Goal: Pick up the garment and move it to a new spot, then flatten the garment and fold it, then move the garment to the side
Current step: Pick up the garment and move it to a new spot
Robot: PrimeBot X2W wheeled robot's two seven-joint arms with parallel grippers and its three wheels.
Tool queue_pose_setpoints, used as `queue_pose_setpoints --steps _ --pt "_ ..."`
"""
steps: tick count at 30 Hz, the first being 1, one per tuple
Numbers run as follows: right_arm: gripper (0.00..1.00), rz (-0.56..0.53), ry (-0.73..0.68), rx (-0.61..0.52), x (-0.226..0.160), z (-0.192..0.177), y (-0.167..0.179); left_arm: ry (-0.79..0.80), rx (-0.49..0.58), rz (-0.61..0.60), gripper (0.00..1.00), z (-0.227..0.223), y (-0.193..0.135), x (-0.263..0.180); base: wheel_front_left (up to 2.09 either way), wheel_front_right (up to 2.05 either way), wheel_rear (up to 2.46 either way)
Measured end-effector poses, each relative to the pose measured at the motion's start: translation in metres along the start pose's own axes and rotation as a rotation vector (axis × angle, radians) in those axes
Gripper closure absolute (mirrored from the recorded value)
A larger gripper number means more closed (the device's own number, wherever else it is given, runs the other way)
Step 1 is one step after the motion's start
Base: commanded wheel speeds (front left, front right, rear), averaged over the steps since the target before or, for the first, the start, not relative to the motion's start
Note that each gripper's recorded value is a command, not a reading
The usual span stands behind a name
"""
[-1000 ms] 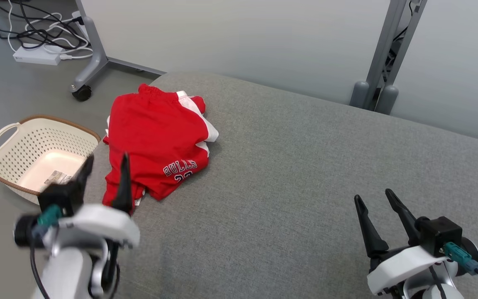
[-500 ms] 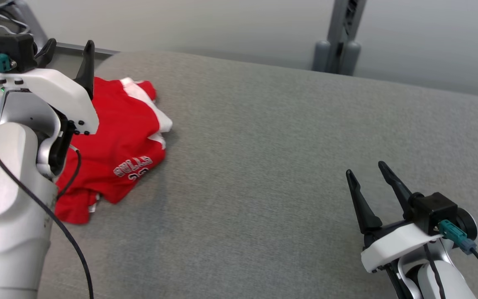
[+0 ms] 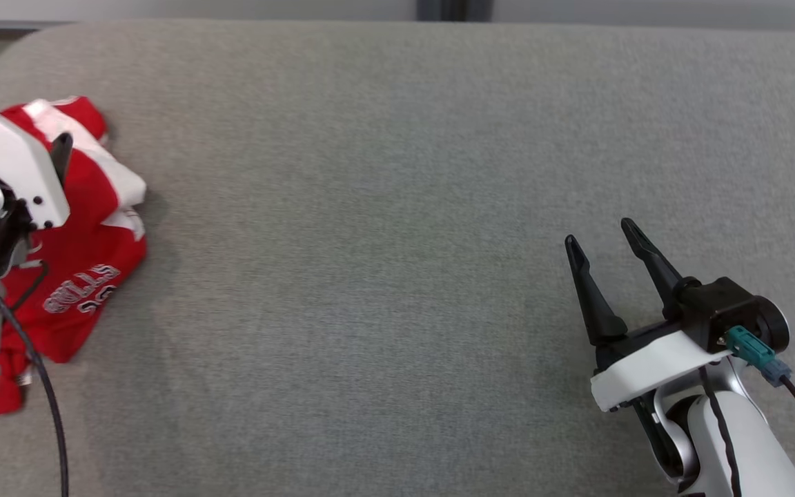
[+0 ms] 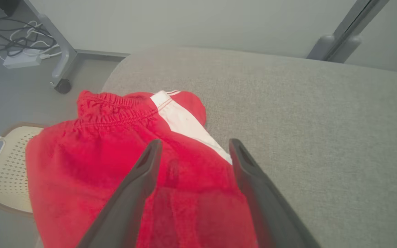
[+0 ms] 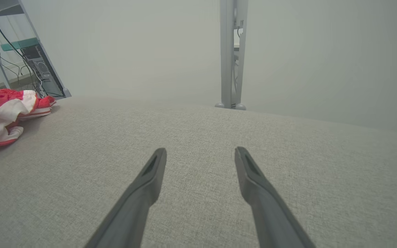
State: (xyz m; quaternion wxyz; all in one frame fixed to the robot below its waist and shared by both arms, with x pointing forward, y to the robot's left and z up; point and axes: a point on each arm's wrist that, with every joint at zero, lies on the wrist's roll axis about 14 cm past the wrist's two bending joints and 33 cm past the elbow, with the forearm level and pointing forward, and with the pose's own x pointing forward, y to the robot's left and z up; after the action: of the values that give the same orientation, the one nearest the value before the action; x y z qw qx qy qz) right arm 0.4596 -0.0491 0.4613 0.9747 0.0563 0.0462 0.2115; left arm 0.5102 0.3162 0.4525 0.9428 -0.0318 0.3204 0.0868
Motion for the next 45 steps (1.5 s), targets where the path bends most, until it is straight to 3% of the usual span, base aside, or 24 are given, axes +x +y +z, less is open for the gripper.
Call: queue_pose_setpoints --steps 7,9,10,14,22,30,37,45 --pt "0.0 -0.061 0.049 0.009 -0.003 -0.023 -0.026 0.25 0.026 0.04 0.0 -0.061 0.005 0.036 0.0 0.0 0.0" --pt "0.0 -0.071 0.057 0.009 -0.003 -0.027 -0.031 0.306 0.017 0.044 0.62 -0.076 0.005 0.041 0.0 0.0 0.0" --pt "0.0 -0.075 0.059 0.009 -0.003 -0.029 -0.033 0.32 0.011 0.044 1.0 -0.08 0.004 0.043 0.0 0.0 0.0" --pt "0.0 -0.08 0.067 0.012 -0.002 -0.033 -0.035 0.32 0.018 0.055 1.0 -0.084 0.007 0.047 0.0 0.0 0.0" --pt "0.0 -0.067 0.052 0.007 0.002 -0.027 -0.031 -0.025 0.039 0.13 1.0 -0.005 0.025 0.043 0.0 0.0 0.0" --pt "0.0 -0.051 0.012 -0.005 -0.005 -0.009 -0.021 -0.41 0.062 0.133 1.0 0.089 0.022 -0.001 0.0 0.0 0.0" --pt "0.0 -0.07 -0.028 -0.013 -0.022 0.012 -0.019 -0.565 0.103 -0.044 1.0 0.111 -0.037 -0.038 0.0 0.0 0.0" --pt "0.0 -0.116 -0.071 -0.024 -0.041 0.031 -0.028 -0.633 0.181 -0.314 1.0 0.093 -0.132 -0.073 0.0 0.0 0.0"
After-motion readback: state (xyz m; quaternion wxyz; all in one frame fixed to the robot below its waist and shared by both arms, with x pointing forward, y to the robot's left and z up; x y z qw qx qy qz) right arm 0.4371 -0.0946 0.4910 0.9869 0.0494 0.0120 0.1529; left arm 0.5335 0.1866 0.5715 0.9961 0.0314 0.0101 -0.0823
